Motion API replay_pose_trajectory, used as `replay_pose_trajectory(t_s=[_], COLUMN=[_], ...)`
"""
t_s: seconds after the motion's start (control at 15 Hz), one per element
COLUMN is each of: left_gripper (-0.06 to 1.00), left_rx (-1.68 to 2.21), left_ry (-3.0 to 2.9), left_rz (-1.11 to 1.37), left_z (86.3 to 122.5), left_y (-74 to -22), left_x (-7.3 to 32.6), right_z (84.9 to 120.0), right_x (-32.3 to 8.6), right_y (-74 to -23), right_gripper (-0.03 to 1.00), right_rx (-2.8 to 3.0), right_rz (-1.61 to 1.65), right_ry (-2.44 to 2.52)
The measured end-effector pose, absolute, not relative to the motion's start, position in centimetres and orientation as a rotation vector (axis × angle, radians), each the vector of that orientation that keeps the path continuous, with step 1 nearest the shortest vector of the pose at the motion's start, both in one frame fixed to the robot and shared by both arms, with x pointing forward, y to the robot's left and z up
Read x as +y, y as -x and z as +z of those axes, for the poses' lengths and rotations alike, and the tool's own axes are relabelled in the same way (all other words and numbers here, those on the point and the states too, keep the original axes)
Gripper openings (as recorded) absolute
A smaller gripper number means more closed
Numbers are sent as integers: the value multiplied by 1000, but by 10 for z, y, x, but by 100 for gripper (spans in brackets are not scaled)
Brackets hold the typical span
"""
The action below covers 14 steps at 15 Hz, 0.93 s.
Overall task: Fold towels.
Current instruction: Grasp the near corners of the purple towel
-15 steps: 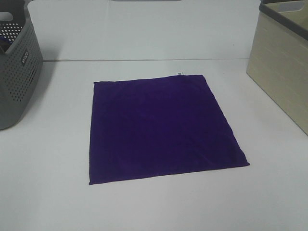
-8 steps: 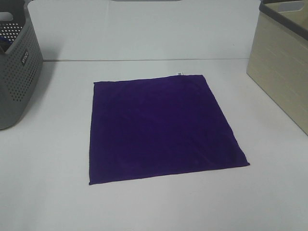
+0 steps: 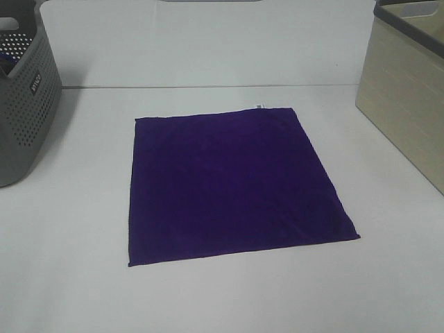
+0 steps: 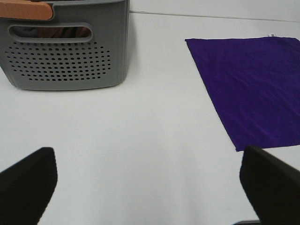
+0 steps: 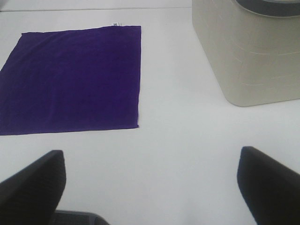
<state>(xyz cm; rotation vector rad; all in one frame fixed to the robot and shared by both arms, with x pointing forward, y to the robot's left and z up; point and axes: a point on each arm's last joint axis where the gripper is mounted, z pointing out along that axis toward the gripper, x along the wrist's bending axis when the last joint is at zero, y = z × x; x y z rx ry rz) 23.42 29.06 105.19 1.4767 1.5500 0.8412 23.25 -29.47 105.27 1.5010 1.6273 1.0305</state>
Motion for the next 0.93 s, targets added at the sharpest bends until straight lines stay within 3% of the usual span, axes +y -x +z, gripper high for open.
replay_pose_trajectory(t_s=[0.4, 0.6, 0.8, 0.93], left_gripper=[99, 99, 99, 99], left_rx=[1558, 1671, 1820, 1877], left_ry=[-1483, -1584, -1782, -1893], left_rz=[818, 694, 495, 335], left_z=[1053, 1073, 1107, 1095], left_y=[-237, -258, -327, -385], left_x=[290, 290, 293, 294], right_z=[1054, 1078, 1118, 1117], right_x=[-293, -291, -284, -273], right_y=[-232, -249, -327, -396], right_gripper=[96, 96, 96, 96], right_rx=[1633, 1731, 1951, 2120], right_rz=[1057, 980, 778, 747], right_ry=[-1504, -1610, -1786, -1795])
